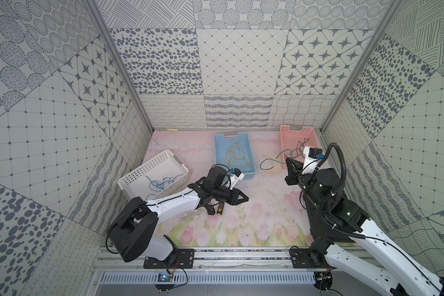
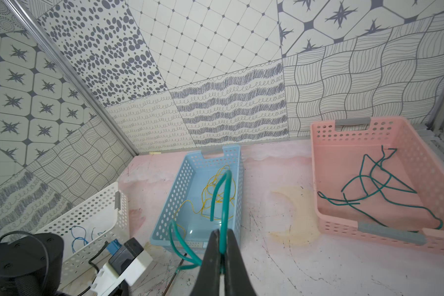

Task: Untangle and sort cables by color
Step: Place the cable in the bin.

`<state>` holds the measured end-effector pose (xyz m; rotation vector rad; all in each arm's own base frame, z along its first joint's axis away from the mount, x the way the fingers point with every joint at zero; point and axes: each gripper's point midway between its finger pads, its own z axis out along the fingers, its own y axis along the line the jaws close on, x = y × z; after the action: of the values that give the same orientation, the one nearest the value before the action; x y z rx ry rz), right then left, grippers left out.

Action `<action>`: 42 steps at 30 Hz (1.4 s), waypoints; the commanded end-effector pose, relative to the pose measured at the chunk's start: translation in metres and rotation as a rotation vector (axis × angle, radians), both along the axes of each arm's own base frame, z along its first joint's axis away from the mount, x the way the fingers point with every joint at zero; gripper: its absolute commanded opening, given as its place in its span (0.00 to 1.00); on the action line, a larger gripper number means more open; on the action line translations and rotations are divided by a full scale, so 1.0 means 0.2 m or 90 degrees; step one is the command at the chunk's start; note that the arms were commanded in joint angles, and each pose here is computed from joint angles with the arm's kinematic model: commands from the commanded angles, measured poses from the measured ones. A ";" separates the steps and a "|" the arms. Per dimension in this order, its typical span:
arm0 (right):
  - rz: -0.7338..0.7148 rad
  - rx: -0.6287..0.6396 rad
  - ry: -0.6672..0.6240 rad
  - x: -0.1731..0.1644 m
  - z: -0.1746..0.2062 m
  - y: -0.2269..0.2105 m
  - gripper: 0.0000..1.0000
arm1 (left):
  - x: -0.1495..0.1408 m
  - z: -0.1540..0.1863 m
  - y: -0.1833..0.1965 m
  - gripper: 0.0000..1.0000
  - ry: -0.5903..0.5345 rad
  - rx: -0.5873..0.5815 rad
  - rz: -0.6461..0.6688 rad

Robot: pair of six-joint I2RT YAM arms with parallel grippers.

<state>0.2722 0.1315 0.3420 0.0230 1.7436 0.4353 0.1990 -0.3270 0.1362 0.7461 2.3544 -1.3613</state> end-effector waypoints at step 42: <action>-0.248 -0.054 0.084 0.34 -0.79 -0.76 0.99 | 0.22 0.22 0.80 0.99 -0.294 -0.023 0.471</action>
<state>0.3405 -0.0050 0.2194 0.2971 1.8143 0.1852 0.2242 -0.1952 0.1745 0.2555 1.9485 -0.9108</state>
